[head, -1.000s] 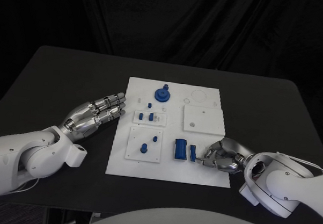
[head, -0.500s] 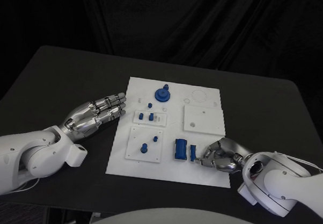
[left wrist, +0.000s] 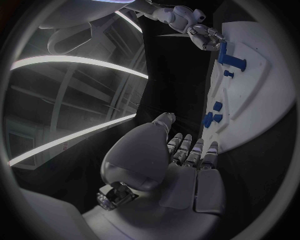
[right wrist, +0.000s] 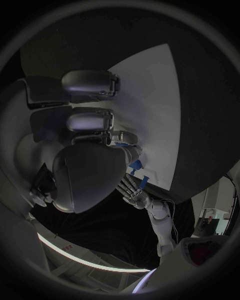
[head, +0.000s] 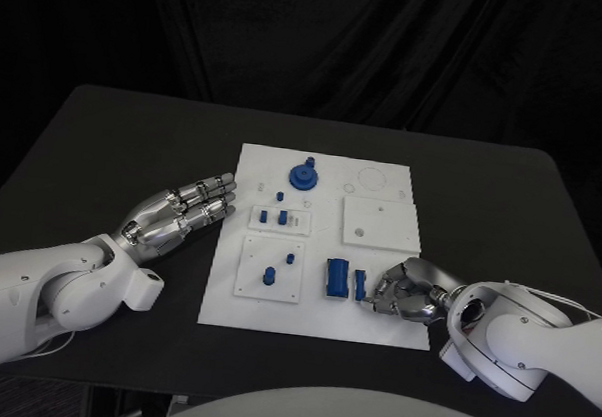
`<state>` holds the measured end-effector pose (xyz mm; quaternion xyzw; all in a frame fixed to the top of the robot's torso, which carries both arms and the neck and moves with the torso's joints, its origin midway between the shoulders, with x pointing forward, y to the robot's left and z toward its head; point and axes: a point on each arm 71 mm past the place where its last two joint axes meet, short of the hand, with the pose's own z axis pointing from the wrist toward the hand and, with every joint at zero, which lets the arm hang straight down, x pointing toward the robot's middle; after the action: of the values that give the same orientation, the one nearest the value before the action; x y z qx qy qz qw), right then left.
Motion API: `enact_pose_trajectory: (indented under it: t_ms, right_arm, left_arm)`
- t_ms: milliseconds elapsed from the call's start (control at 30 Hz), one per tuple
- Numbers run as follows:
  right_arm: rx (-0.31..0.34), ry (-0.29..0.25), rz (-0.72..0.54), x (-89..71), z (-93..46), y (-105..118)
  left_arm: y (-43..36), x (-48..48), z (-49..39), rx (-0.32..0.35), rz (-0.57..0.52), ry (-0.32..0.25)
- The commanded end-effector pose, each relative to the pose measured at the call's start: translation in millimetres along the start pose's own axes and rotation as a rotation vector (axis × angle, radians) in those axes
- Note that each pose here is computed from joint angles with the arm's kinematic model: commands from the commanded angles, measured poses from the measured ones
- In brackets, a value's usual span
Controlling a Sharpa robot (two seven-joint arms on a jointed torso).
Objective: Assemble the parts on the task board
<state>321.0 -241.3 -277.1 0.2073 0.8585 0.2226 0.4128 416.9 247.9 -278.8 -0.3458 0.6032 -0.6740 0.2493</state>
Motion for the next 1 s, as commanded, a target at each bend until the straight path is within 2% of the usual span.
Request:
enact_pose_trajectory:
  t_ms: [33, 333, 567, 700, 800, 900, 1000]
  right_arm:
    - [0.024, 0.034, -0.02, 3.4, 0.1, -3]
    - [0.016, 0.046, -0.026, 3.9, -1.1, -3]
    - [-0.02, 0.01, -0.015, -1.2, -8.2, -3]
    - [-0.063, -0.04, -0.004, -11.9, -12.2, 1]
    - [-0.096, -0.089, 0.002, -26.8, -10.4, 8]
    - [-0.135, -0.142, 0.024, -42.3, -7.8, 15]
    - [-0.204, -0.221, 0.061, -58.7, -7.3, 23]
  left_arm:
    - [0.3, 1.7, 0.0, 0.009, -0.012, 0.011]
    - [-0.4, 1.4, -0.6, 0.022, -0.003, 0.004]
    - [-4.1, 1.6, -3.8, 0.051, 0.021, -0.01]
    - [-8.5, 2.6, -8.1, 0.073, 0.038, -0.031]
    - [-14.8, 2.0, -10.7, 0.099, 0.057, -0.051]
    - [-23.9, 1.0, -10.0, 0.124, 0.075, -0.06]
    - [-35.3, 0.2, -5.3, 0.154, 0.095, -0.062]
